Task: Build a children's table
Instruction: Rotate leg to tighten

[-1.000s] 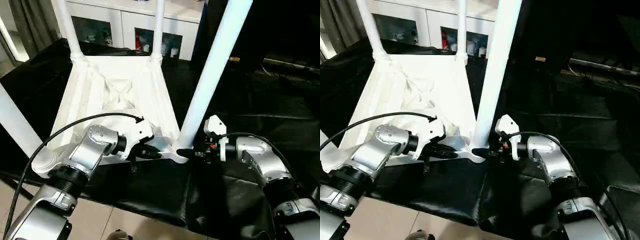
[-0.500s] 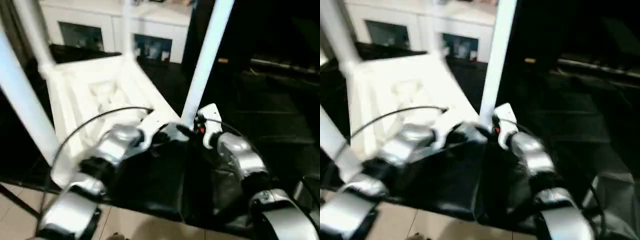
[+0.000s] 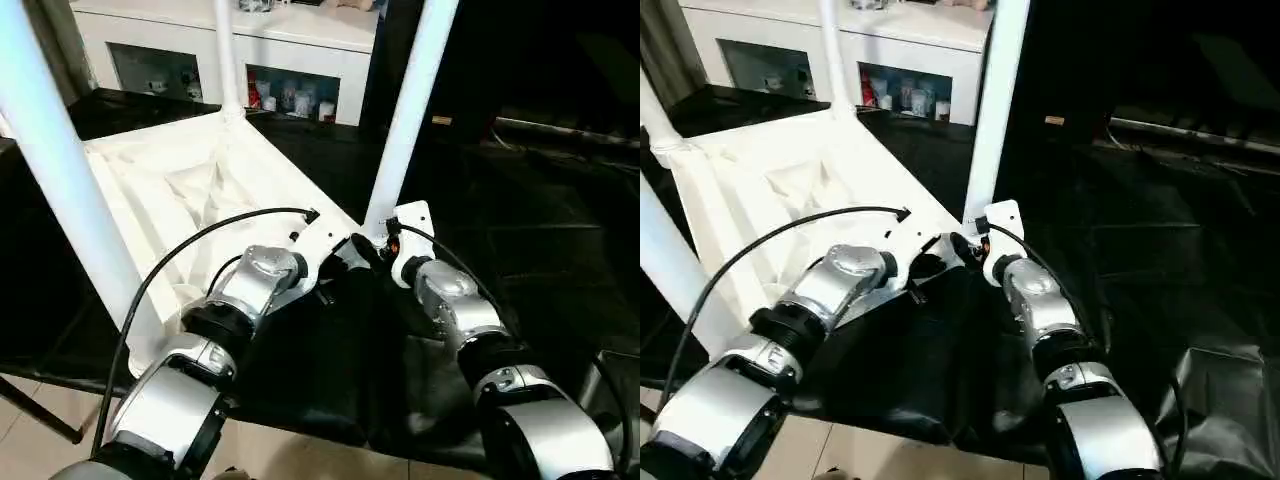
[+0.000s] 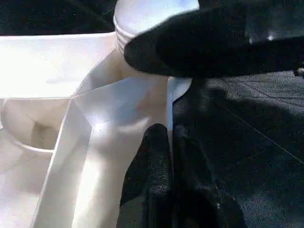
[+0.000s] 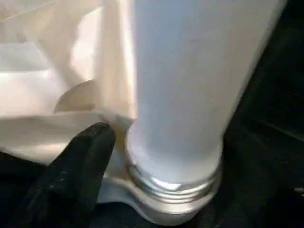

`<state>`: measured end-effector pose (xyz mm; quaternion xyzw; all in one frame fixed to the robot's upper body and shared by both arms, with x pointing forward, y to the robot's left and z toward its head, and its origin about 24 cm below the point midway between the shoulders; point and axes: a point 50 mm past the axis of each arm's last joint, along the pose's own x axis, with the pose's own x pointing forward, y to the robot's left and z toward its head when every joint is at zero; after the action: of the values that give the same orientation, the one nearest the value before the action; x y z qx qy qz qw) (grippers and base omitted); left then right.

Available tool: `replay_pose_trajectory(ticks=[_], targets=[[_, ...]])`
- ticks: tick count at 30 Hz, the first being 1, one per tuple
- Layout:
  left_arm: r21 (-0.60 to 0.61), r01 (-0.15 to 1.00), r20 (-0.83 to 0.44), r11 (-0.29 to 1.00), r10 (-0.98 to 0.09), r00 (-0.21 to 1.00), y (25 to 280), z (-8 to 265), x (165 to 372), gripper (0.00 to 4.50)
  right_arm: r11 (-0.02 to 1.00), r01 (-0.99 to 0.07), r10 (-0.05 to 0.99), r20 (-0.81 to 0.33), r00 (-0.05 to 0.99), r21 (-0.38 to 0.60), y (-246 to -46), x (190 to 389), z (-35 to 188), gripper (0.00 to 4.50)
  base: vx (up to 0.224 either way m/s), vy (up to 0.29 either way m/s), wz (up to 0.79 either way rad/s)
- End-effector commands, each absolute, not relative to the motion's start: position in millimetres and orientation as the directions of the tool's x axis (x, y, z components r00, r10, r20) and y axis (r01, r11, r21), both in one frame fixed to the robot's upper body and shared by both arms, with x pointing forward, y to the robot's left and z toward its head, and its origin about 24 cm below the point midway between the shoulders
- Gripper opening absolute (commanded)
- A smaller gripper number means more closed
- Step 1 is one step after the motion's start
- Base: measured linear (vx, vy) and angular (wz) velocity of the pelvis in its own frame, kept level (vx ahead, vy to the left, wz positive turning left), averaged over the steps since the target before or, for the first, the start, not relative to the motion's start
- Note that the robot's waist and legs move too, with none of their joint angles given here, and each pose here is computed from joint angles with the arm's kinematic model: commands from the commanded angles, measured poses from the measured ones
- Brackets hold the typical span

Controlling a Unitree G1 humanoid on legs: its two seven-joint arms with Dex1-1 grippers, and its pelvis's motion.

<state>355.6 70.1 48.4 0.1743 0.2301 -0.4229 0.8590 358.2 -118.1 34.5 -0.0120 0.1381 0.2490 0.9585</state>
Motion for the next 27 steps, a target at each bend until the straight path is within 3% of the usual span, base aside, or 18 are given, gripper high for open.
replay_pose_trajectory(ticks=[1, 4, 5, 8, 15, 21, 27], targets=[[0.093, 0.845, -0.53, 0.527, -0.692, 0.49, 74.7, 46.0, 350.5, 0.0, 0.813, -0.582, 0.568, -0.262, 0.78, 0.029, -125.9, 354.8, 38.3, 3.98, 0.0, 0.0, 0.0], [0.089, 0.871, -0.528, 0.482, -0.719, 0.452, 82.0, 46.0, 347.6, 0.0, 0.711, -0.703, 0.683, -0.249, 0.687, 0.011, -132.9, 347.5, 42.3, 3.98, 0.0, 0.0, 0.0], [0.091, 0.906, -0.508, 0.414, -0.763, 0.399, 89.0, 47.8, 342.9, 0.0, 0.597, -0.802, 0.774, -0.256, 0.58, -0.013, -142.0, 337.1, 45.4, 3.98, 0.0, 0.0, 0.0], [0.05, 0.95, -0.476, 0.308, -0.829, 0.294, 95.2, 50.3, 332.7, 0.0, 0.509, -0.861, 0.827, -0.275, 0.491, -0.005, -151.8, 327.9, 47.9, 3.98, 0.0, 0.0, 0.0], [-0.017, 0.979, -0.487, 0.204, -0.857, 0.17, 105.7, 54.6, 318.8, 0.0, 0.454, -0.891, 0.854, -0.28, 0.439, -0.011, -158.5, 321.2, 51.9, 3.98, 0.0, 0.0, 0.0], [-0.035, 0.988, -0.481, 0.149, -0.869, 0.114, 110.5, 58.6, 311.1, 0.0, 0.356, -0.933, 0.897, -0.298, 0.327, 0.047, -156.0, 309.7, 48.2, 3.98, 0.0, 0.0, 0.0], [-0.031, 0.986, -0.489, 0.161, -0.863, 0.126, 111.6, 60.2, 310.6, 0.0, 0.342, -0.938, 0.896, -0.318, 0.309, 0.051, -154.4, 307.2, 45.8, 3.35, 0.0, 0.0, 0.0]])
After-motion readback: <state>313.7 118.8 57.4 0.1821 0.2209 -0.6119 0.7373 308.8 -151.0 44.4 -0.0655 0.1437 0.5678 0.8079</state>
